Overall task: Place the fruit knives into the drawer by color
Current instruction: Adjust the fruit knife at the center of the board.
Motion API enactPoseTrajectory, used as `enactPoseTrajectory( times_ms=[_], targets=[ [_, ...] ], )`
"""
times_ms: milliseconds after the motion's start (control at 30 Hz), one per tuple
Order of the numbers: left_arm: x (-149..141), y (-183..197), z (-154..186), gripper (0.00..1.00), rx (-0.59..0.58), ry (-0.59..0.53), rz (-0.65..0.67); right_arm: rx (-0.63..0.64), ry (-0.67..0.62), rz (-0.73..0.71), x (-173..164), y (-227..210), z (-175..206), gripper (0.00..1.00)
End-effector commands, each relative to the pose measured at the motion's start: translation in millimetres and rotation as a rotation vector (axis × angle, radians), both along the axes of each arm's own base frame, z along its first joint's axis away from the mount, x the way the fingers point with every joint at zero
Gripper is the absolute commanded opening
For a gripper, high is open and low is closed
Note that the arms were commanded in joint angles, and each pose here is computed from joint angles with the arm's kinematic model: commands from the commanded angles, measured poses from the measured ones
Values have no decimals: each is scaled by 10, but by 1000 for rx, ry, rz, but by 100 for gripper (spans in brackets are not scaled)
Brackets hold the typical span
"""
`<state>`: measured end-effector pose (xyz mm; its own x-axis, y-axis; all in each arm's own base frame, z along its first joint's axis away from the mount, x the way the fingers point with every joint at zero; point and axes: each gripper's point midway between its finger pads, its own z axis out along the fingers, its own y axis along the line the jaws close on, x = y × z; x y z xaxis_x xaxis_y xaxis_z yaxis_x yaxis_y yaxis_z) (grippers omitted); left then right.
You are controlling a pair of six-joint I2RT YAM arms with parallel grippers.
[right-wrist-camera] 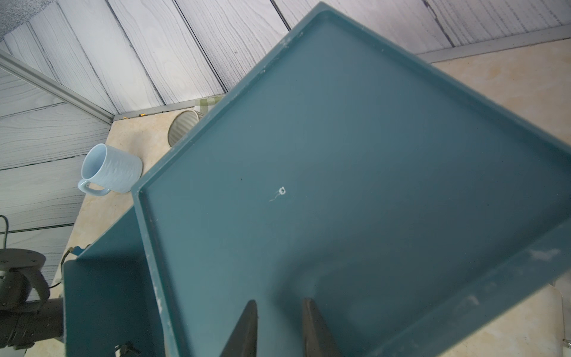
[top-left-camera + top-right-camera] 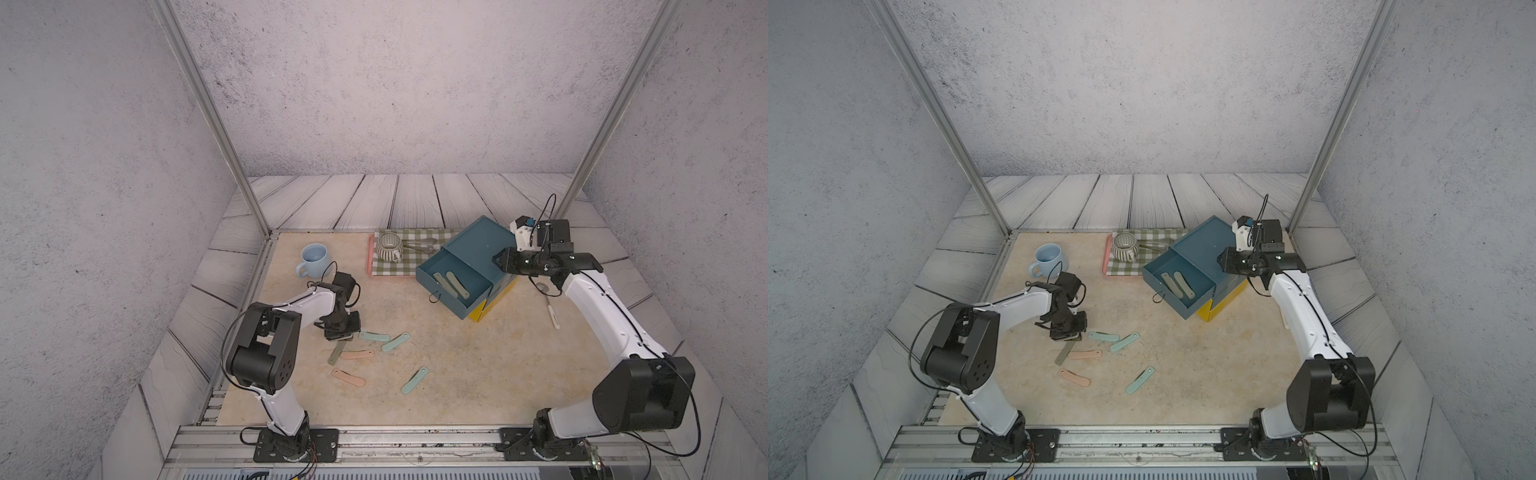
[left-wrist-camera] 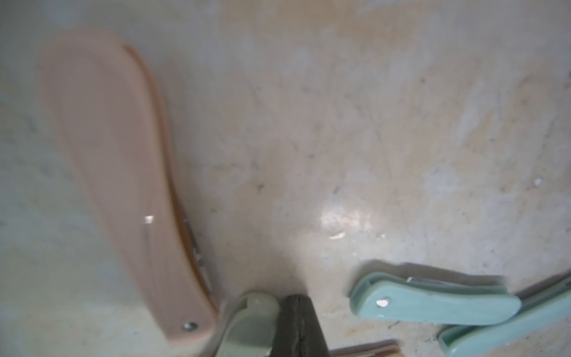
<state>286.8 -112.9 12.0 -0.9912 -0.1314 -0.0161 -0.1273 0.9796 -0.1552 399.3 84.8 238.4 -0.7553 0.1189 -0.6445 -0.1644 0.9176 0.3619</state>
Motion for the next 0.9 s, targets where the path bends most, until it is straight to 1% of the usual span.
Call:
enactPoseTrajectory(
  times_ms=[0, 100, 200, 333, 433, 567, 733, 867],
  targets=[
    [-64, 220, -115, 1, 80, 49, 33, -60, 337, -27, -447, -107, -782, 28],
    [12, 170, 0, 4, 55, 13, 33, -55, 338, -25, -443, -98, -787, 28],
    [59, 139, 169, 11, 38, -31, 39, -54, 337, -24, -447, -93, -786, 28],
    [-23, 189, 361, 21, 52, -61, 53, -52, 336, -24, -450, -94, -784, 28],
    [-135, 248, 431, 30, 64, -69, 64, -48, 333, -22, -450, -87, -771, 28],
    [-270, 286, 428, 36, 65, -60, 77, -43, 333, -21, -448, -80, -773, 28],
    [-381, 310, 278, 37, 67, -34, 87, -43, 332, -19, -459, -78, -763, 28],
    [-388, 331, 129, 37, 84, -20, 81, -43, 332, -19, -455, -76, -762, 28]
  ],
)
